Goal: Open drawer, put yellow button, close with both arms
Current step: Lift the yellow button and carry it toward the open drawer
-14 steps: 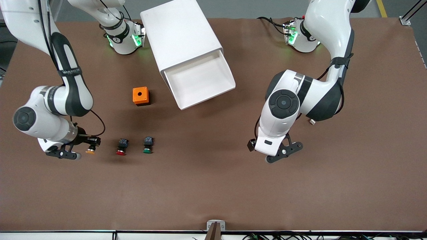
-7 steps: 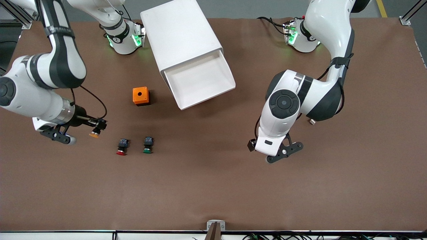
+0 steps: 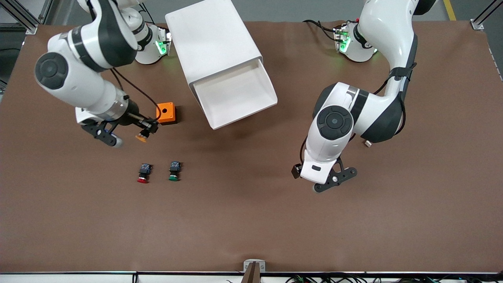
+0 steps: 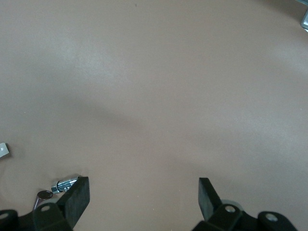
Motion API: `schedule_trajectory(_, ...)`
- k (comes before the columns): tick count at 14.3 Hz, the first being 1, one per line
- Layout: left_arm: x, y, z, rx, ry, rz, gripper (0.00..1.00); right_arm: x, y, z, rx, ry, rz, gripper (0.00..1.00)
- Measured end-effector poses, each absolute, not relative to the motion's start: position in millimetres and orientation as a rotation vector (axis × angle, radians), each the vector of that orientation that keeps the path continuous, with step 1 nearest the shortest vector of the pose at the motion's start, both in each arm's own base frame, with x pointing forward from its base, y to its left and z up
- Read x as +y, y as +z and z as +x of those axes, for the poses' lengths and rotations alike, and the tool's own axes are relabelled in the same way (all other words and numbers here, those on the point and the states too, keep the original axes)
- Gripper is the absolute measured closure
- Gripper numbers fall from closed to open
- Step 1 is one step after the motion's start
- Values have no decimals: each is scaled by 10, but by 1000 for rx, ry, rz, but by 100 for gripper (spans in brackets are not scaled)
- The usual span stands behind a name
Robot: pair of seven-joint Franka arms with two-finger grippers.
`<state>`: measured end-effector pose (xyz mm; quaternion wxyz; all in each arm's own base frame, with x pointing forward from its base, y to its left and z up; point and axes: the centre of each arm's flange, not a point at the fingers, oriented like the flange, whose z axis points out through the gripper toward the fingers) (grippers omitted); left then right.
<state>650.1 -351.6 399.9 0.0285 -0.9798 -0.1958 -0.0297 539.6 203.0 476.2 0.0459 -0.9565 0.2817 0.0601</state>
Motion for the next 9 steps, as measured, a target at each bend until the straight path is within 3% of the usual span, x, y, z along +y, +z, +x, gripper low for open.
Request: schedule_trajectory(9,-3514,3999,6501,-605,-91,-3023,0,3564,4874,4583,1139,165,-2822,59)
